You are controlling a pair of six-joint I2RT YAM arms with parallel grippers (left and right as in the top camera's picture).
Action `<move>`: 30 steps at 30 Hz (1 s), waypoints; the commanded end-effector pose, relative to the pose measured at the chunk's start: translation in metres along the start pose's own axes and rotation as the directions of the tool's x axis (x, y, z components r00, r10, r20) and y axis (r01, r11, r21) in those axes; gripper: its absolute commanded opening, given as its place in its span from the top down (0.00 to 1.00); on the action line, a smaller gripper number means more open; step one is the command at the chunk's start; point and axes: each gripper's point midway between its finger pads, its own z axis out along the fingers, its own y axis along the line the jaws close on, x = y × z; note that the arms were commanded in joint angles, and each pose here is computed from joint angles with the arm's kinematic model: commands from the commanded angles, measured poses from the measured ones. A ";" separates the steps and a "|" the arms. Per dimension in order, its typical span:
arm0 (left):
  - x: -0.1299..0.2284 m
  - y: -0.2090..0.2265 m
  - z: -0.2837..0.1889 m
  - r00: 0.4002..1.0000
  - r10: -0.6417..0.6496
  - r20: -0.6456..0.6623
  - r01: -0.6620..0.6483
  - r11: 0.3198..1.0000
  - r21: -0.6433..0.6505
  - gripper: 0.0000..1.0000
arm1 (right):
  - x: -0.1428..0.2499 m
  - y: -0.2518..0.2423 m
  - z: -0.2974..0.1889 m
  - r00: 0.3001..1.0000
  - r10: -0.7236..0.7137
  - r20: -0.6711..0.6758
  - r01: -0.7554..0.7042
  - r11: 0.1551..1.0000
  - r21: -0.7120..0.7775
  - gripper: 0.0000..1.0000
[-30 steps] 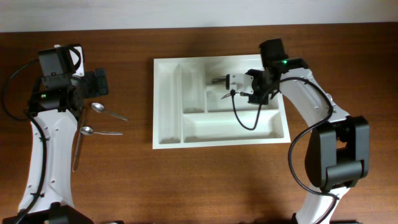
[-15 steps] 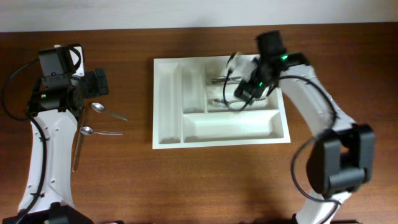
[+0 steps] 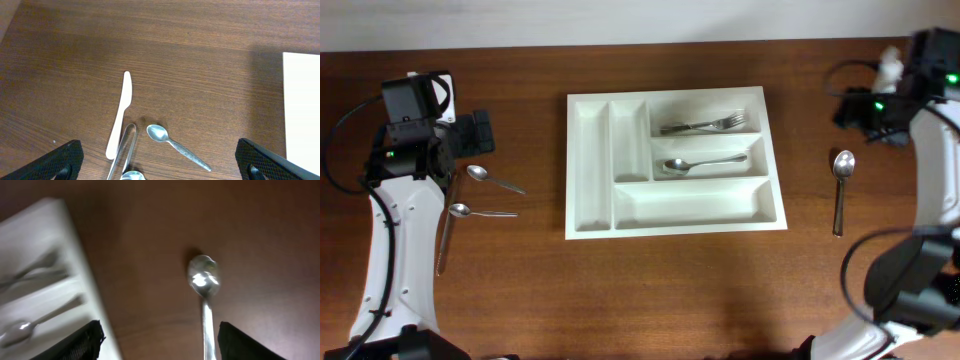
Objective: Pack container
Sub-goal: 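Grasp the last metal spoon on the right with the right gripper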
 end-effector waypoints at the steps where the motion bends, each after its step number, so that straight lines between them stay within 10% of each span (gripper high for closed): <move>1: -0.008 0.002 -0.003 1.000 0.016 0.018 -0.016 1.000 -0.007 0.01 | 0.017 -0.032 0.038 0.979 0.171 -0.107 -0.164 0.984 0.071 0.25; 25: -0.008 0.002 -0.003 1.000 0.016 0.018 -0.016 1.000 -0.007 0.01 | 0.095 -0.070 0.148 0.906 0.101 -0.412 -0.037 0.986 0.160 0.52; 30: -0.008 0.002 -0.003 1.000 0.016 0.018 -0.016 1.000 -0.007 0.01 | 0.095 -0.070 0.153 0.912 0.099 -0.399 -0.038 0.987 0.159 0.96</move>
